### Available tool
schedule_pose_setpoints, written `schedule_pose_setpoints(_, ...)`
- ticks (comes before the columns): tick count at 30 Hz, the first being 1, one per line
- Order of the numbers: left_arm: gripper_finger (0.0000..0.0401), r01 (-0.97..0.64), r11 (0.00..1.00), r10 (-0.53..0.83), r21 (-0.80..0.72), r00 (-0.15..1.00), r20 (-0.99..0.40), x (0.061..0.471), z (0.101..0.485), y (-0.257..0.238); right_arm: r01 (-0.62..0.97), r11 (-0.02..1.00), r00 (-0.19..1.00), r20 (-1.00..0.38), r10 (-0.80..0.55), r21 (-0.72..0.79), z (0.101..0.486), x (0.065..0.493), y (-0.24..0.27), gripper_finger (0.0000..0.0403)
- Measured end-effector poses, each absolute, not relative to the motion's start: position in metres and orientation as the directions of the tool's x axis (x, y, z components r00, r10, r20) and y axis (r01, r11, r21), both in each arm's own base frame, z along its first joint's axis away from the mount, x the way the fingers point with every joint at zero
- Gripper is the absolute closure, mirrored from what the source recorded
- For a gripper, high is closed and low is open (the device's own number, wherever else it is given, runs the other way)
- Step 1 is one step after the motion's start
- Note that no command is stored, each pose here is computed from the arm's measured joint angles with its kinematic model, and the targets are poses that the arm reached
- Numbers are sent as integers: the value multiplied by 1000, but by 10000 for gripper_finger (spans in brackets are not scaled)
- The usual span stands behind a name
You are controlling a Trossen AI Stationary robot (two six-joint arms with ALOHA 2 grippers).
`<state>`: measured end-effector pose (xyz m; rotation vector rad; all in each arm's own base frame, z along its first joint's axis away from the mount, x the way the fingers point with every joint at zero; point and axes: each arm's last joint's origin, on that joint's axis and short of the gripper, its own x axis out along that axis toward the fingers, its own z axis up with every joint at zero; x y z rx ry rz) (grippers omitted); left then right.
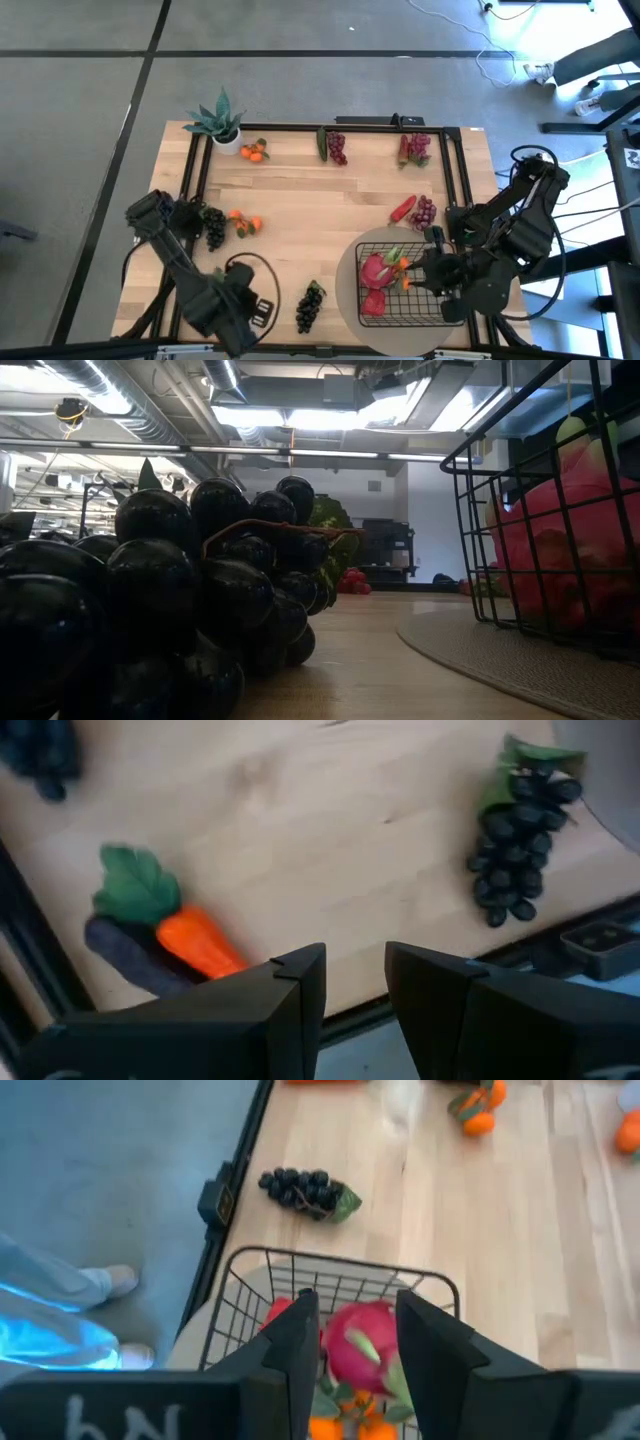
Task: Build produce basket
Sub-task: Put the carrot into the black wire basket
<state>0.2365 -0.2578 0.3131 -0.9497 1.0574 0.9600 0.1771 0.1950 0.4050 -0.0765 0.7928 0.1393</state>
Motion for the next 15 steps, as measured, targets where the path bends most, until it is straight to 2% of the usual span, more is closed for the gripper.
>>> schedule_pose_setpoints(4, 307, -965, 231, 208, -122, 172, -963, 219, 296, -268, -154, 988, 715, -692, 100, -16, 407, 185, 192, 283)
schedule_pose_setpoints(11, 307, -958, 286, 287, -27, 113, -951, 204, 269, -269, -155, 988, 749, -652, 120, 4, 412, 201, 185, 283)
schedule_pose_setpoints(15, 307, -966, 238, 308, 105, -27, -951, 198, 254, -262, -168, 984, 752, -638, 166, 57, 415, 210, 181, 283)
